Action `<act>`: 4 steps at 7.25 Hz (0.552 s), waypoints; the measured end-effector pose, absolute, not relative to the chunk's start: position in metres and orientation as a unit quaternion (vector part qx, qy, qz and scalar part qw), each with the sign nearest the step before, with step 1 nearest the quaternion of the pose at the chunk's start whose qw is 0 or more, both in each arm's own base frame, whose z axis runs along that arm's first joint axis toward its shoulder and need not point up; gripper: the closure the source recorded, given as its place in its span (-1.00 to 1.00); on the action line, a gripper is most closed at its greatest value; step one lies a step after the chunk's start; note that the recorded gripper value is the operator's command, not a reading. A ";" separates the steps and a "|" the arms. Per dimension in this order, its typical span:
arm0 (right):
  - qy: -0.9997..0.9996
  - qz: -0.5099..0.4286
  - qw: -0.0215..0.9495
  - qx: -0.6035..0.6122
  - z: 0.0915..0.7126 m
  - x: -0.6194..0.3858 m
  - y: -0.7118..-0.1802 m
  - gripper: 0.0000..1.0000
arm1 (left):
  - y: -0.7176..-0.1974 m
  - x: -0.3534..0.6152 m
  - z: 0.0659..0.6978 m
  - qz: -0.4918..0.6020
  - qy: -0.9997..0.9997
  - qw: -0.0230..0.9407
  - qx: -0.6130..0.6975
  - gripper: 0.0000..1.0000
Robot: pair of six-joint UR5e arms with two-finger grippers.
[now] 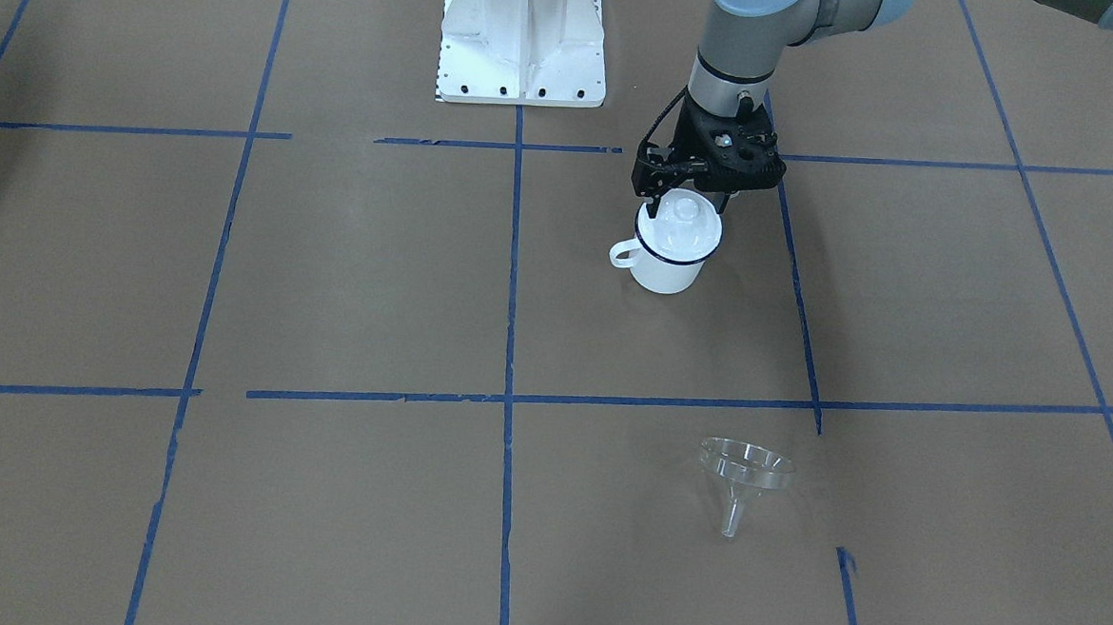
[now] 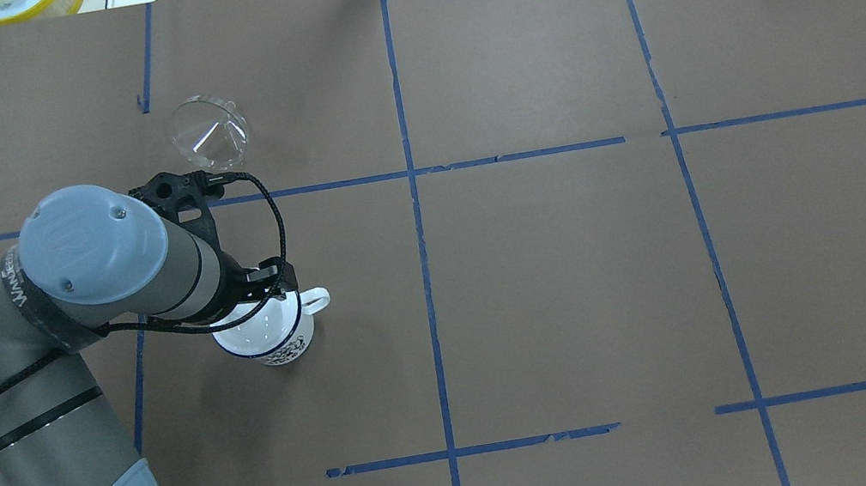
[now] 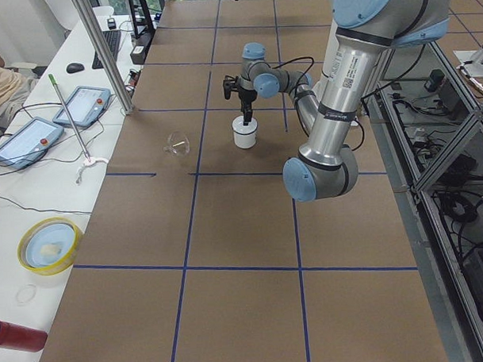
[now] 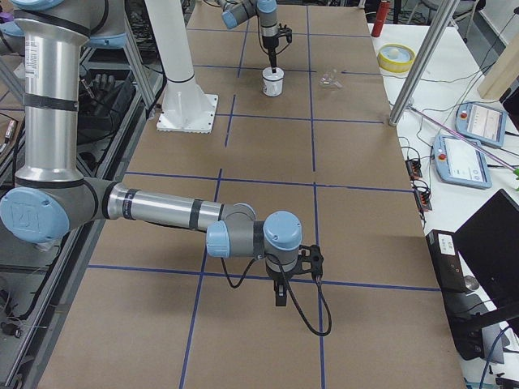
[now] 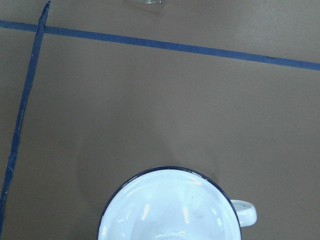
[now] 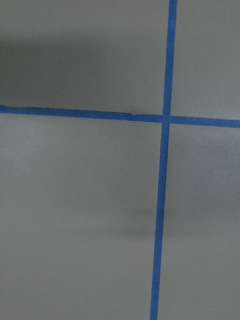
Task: Place funnel on cup
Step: 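Lower the left gripper and grasp the white lid's knob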
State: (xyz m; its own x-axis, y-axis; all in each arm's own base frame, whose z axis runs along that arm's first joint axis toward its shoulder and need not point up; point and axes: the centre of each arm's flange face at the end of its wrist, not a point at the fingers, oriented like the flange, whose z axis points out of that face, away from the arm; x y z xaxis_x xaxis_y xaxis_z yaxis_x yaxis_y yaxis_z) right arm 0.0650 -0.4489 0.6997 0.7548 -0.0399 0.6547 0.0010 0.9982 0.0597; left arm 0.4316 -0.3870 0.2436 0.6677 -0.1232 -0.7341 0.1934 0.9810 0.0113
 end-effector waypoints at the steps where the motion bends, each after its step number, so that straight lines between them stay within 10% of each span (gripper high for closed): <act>1: -0.350 -0.011 0.936 0.028 0.700 0.065 -0.449 -1.00 | -0.386 0.431 0.242 -0.086 0.400 0.912 0.045 1.00; 4: -0.350 -0.011 0.936 0.028 0.700 0.065 -0.449 -1.00 | -0.386 0.427 0.239 -0.082 0.401 0.911 0.049 1.00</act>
State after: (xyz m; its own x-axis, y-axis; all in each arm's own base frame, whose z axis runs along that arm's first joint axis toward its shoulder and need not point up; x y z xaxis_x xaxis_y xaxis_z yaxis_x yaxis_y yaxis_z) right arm 0.0650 -0.4489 0.6997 0.7548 -0.0399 0.6547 0.0009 0.9982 0.0597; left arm 0.4271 -0.3863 0.2392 0.6644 -0.1100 -0.7392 0.1890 0.9817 0.0238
